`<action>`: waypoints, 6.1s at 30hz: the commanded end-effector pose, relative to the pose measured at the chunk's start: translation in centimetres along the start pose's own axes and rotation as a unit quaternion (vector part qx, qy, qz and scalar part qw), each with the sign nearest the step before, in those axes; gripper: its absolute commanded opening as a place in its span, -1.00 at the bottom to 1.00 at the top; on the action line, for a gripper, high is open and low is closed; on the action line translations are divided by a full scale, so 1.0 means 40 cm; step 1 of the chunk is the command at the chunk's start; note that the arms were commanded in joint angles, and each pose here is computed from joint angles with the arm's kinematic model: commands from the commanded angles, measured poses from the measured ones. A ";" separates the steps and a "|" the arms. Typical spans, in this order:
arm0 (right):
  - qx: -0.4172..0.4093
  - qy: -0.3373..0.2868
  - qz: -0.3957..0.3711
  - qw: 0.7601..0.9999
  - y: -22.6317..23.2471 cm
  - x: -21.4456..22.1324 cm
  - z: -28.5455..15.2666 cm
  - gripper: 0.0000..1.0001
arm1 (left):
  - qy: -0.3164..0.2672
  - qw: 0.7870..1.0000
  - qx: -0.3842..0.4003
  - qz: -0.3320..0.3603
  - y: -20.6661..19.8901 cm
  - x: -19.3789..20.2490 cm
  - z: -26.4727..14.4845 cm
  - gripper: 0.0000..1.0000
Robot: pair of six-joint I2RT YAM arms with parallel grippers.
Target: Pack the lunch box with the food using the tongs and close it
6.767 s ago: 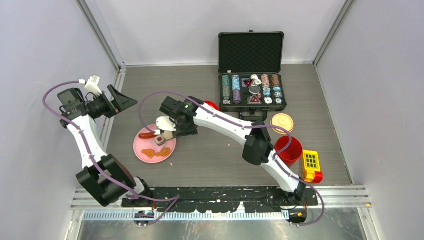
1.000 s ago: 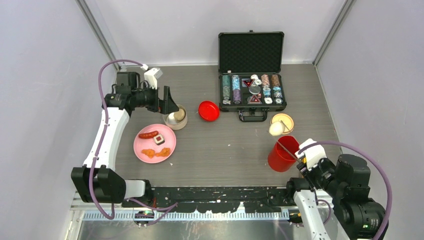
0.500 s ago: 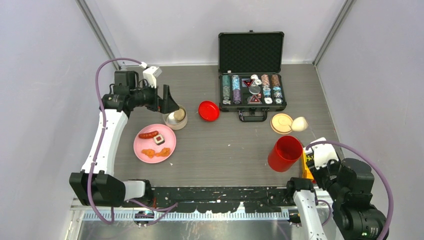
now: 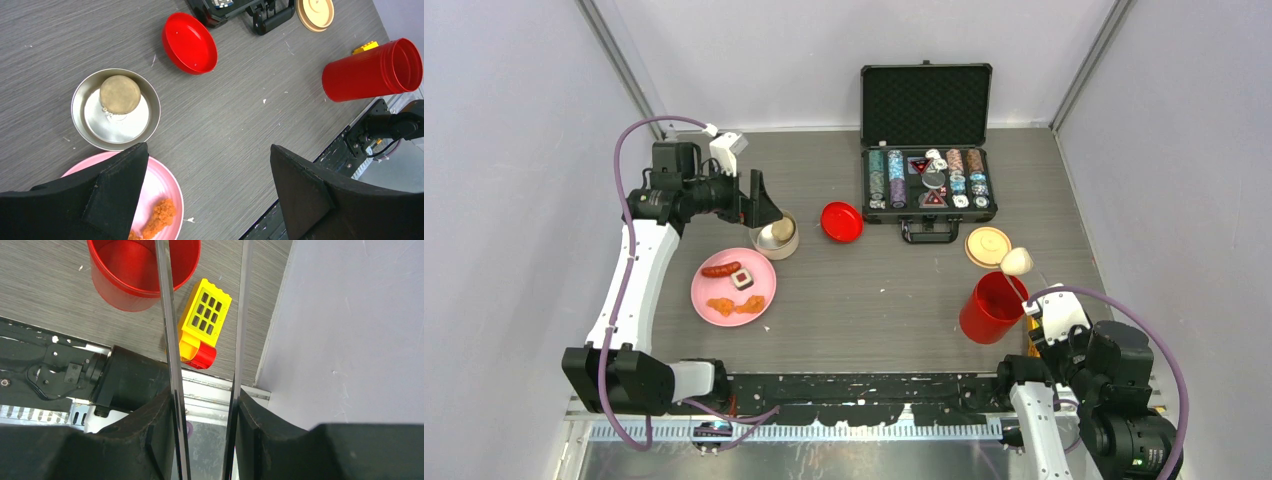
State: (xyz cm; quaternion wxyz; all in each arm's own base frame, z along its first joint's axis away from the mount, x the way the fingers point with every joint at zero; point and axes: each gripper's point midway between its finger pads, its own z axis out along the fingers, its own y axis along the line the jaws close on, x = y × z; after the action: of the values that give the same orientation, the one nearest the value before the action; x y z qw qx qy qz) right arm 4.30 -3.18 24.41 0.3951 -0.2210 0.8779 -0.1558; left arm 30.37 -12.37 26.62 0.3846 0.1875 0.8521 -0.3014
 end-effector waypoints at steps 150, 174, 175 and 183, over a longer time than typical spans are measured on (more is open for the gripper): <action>-0.386 0.065 -0.002 0.920 1.146 -0.661 0.317 0.01 | -0.123 0.910 -0.296 -0.261 0.369 -0.043 -0.185 0.97; -0.384 0.030 -0.032 0.922 1.081 -0.704 0.264 -0.54 | -0.122 0.910 -0.292 -0.268 0.377 -0.040 -0.179 0.97; -0.390 0.023 -0.033 0.920 1.069 -0.711 0.251 -0.56 | -0.121 0.910 -0.290 -0.270 0.377 -0.039 -0.177 0.97; -0.428 -0.047 -0.061 0.900 0.971 -0.771 0.175 -0.63 | -0.122 0.911 -0.285 -0.273 0.377 -0.039 -0.171 0.97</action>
State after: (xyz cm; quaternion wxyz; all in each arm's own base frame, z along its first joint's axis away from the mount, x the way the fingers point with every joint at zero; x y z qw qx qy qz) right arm 16.40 44.88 14.60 0.2167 -0.4130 0.8692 0.1641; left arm 35.38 3.27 24.59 0.3986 -0.2163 0.8786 -0.1498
